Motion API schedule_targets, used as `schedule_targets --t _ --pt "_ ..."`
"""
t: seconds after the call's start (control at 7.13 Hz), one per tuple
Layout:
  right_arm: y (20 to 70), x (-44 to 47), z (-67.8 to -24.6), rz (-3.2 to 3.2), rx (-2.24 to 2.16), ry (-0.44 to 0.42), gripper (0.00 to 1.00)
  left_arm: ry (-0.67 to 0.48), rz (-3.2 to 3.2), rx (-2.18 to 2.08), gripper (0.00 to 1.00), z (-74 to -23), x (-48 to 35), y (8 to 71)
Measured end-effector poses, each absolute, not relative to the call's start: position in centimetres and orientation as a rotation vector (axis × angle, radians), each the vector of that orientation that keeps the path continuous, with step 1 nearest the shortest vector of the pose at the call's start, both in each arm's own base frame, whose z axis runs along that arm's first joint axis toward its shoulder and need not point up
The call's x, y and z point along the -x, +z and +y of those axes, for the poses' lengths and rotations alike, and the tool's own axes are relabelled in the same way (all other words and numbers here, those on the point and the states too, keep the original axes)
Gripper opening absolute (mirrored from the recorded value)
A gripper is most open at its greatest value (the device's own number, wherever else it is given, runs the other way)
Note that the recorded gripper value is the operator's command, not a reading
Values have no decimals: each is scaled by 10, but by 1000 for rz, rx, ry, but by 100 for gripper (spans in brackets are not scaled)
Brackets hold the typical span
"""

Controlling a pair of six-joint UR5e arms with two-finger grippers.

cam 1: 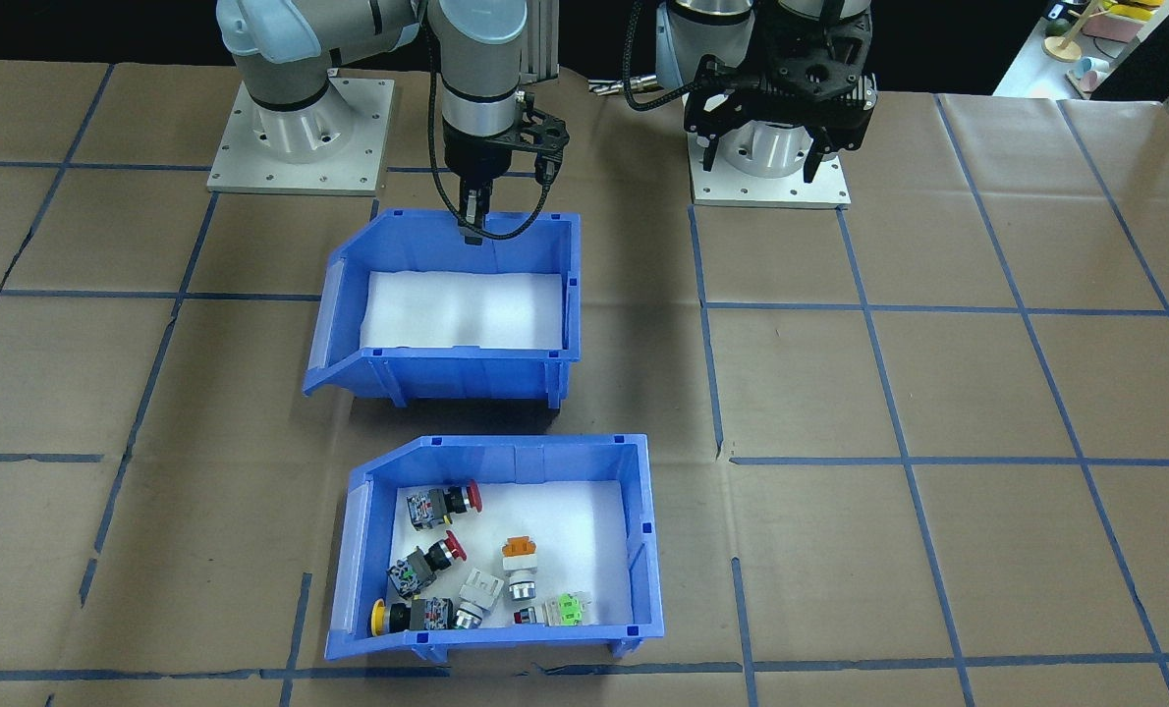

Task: Place button box in front

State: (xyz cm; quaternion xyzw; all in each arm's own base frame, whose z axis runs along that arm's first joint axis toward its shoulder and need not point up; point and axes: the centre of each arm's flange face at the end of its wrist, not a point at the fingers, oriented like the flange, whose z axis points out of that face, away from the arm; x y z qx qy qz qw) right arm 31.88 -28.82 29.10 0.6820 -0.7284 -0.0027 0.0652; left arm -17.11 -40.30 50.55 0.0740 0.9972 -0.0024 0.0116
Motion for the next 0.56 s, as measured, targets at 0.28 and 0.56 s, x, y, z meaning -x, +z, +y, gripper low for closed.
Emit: schedule_targets --t 0.28,0.56 --pt "283 -332 -277 -2191 -2066 -26 25 -8 3110 -232 99 -403 171 506" --pt "280 -337 -273 -2180 -2073 -37 100 -8 3110 -233 99 -403 171 506"
